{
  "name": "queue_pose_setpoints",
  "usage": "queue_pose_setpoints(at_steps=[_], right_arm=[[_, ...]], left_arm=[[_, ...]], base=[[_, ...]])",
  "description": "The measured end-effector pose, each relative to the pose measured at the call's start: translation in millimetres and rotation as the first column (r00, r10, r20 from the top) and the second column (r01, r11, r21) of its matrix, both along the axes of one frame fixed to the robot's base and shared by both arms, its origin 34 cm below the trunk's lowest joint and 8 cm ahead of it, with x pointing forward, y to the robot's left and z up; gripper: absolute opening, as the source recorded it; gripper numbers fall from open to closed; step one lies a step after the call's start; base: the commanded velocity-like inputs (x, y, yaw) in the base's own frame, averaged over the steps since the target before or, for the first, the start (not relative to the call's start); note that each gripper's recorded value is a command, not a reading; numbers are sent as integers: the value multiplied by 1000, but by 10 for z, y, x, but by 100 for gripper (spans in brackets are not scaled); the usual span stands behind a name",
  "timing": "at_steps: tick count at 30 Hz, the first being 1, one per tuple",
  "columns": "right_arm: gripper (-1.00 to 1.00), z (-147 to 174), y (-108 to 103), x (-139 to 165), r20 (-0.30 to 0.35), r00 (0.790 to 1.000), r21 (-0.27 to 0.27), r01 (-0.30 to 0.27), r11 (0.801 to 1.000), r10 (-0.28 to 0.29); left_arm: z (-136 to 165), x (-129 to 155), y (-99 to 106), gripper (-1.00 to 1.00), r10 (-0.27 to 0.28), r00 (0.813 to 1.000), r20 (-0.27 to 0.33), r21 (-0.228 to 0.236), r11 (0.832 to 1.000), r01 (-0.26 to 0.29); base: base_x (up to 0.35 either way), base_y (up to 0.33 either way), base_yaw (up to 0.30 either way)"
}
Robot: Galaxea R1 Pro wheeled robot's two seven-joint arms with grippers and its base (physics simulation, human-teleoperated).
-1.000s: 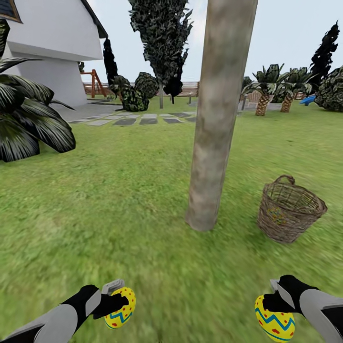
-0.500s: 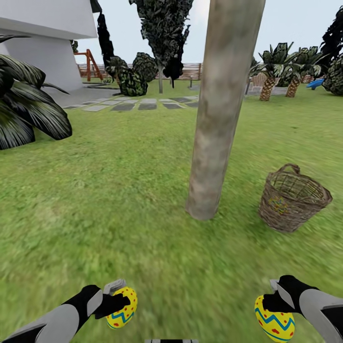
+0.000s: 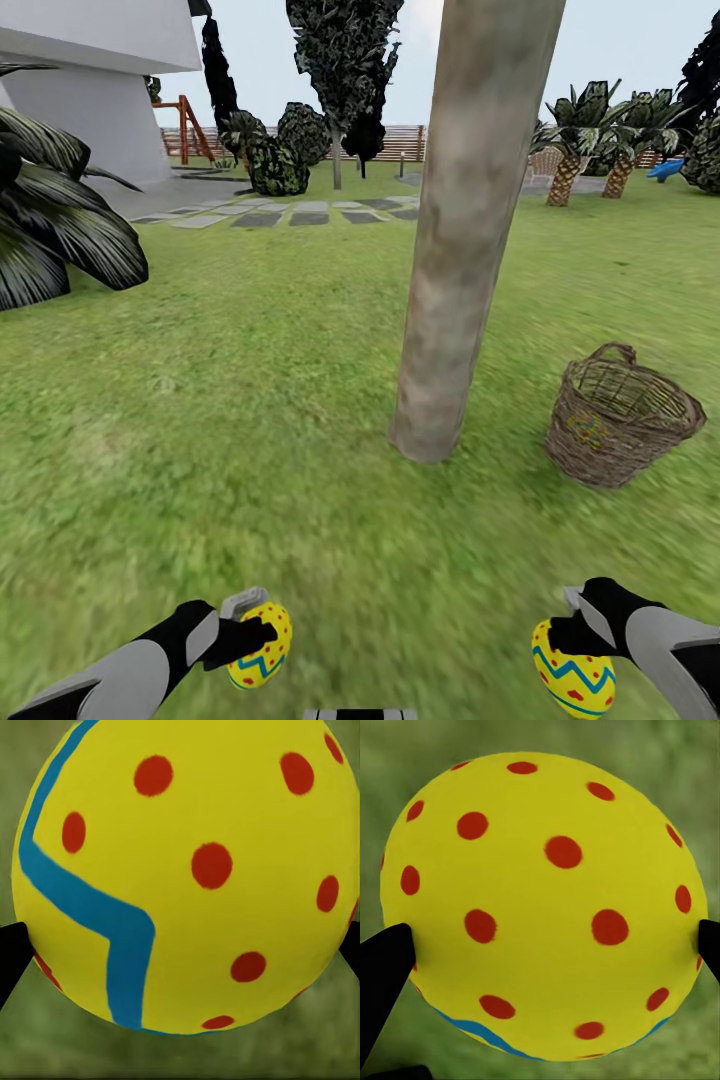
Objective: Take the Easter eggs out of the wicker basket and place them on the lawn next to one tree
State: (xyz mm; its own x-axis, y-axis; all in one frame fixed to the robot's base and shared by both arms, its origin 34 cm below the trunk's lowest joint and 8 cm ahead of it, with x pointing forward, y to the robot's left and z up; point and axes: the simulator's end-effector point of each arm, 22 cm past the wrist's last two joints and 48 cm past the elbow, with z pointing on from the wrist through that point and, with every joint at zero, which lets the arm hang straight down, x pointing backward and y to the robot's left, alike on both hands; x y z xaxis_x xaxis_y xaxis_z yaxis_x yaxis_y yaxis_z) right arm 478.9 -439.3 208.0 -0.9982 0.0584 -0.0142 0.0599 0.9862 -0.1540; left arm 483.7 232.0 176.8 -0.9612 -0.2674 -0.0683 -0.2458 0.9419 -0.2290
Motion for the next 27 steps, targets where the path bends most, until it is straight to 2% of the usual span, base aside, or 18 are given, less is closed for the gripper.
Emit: queue_pose_setpoints(at_steps=[6,11,27], right_arm=[[-100,-9,44,6,0,1000,5,-2,1000,2],[-100,-95,44,-55,-20,1000,6,-2,1000,2],[-100,-361,44,-261,-85,996,6,-2,1000,2]], left_arm=[[-7,-21,-35,-100,-2,1000,-4,-4,1000,2],[-93,-92,-95,-100,-6,1000,-25,-9,1000,5],[-358,-319,-103,-100,-7,996,-90,-11,1000,6]], base=[[1,0,0],[0,0,0],[0,0,0]])
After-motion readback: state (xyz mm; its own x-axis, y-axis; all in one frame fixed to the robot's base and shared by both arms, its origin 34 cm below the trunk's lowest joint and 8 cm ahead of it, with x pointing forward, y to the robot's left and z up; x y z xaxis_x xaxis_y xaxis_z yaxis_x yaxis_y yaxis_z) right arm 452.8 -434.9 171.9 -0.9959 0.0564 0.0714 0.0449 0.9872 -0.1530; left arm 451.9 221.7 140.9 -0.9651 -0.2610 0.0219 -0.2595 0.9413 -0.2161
